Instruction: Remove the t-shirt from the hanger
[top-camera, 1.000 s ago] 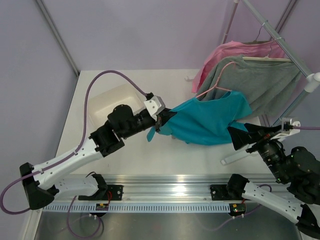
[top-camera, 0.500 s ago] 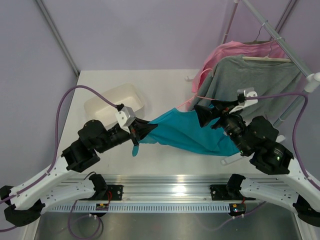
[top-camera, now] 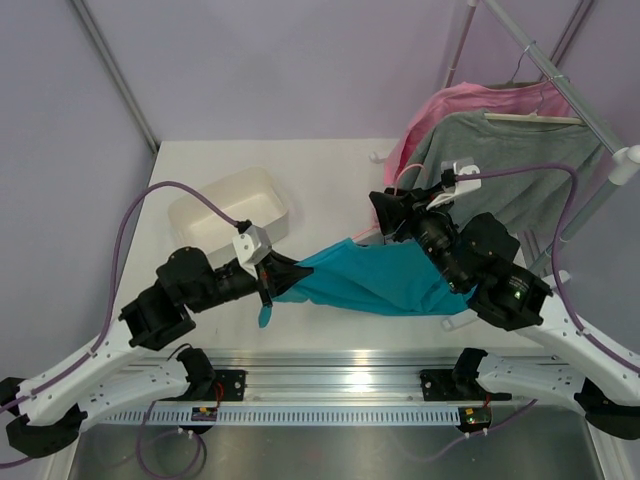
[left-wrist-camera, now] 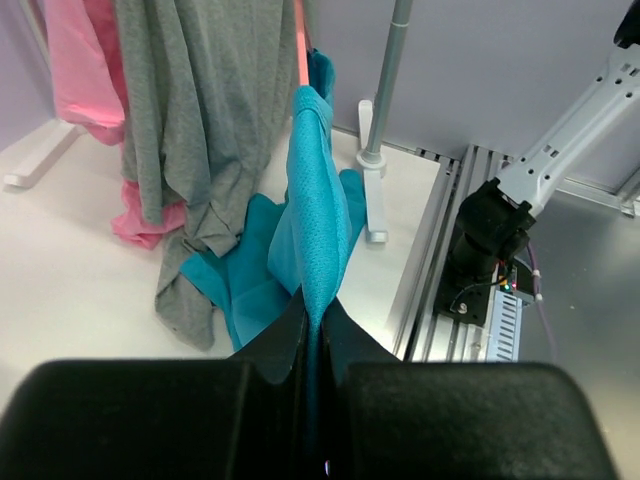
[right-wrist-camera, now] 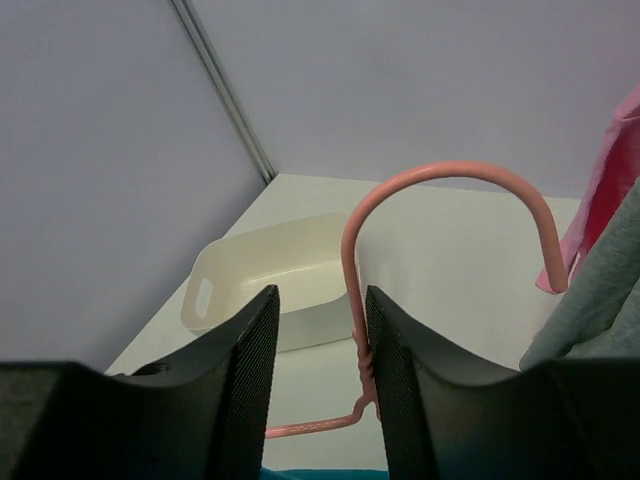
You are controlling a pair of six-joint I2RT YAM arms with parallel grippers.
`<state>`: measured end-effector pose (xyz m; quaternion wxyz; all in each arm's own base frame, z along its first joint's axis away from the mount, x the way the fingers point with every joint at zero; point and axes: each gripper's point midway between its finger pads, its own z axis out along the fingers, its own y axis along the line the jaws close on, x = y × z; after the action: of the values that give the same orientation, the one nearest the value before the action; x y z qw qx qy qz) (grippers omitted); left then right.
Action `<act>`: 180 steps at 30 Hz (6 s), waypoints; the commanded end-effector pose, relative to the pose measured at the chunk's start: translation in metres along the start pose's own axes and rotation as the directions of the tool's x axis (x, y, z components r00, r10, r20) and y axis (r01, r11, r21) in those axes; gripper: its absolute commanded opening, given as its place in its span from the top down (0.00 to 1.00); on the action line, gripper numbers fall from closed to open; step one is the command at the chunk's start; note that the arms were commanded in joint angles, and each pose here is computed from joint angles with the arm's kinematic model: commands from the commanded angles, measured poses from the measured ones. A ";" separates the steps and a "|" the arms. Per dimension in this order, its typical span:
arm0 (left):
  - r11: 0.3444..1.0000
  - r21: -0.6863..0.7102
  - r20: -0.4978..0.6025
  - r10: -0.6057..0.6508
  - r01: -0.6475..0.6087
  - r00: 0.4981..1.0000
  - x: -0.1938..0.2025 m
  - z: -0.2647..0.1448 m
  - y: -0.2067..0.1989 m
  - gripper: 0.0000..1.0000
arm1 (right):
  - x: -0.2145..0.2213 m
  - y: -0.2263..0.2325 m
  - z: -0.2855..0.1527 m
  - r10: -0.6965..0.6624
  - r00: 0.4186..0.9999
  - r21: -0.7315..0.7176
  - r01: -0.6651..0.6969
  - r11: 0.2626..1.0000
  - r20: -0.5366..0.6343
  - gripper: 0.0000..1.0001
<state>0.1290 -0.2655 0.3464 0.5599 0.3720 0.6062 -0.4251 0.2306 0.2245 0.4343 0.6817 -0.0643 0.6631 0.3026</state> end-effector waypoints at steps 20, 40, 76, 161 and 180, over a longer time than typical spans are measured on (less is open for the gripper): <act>0.987 0.158 0.108 -0.056 0.038 0.993 -0.041 -0.030 -0.038 0.20 | -0.062 -0.015 -0.034 0.090 0.991 0.057 -0.096 0.994 0.094 1.00; 0.959 -0.205 0.219 -0.150 0.195 0.964 -0.053 -0.056 0.021 1.00 | -0.123 -0.074 -0.091 0.058 0.975 0.289 -0.120 0.950 0.214 1.00; 0.402 -0.780 0.399 -0.272 0.480 0.876 0.011 -0.162 0.122 1.00 | -0.167 -0.119 -0.164 0.084 0.929 0.341 -0.215 0.915 0.361 1.00; 0.952 0.295 -0.190 -0.029 0.086 0.981 -0.034 0.025 -0.049 0.14 | 0.027 0.009 -0.065 -0.055 0.961 -0.174 0.007 0.985 -0.272 1.00; 0.974 0.221 -0.313 0.028 0.044 0.949 0.006 0.065 -0.046 1.00 | 0.033 0.013 -0.052 -0.007 0.965 -0.147 -0.033 0.989 -0.263 1.00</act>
<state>0.1054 -0.3407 0.3215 0.3734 0.4964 0.6555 -0.4295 0.1762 0.2165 0.3832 0.5669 -0.1616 0.7397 0.3247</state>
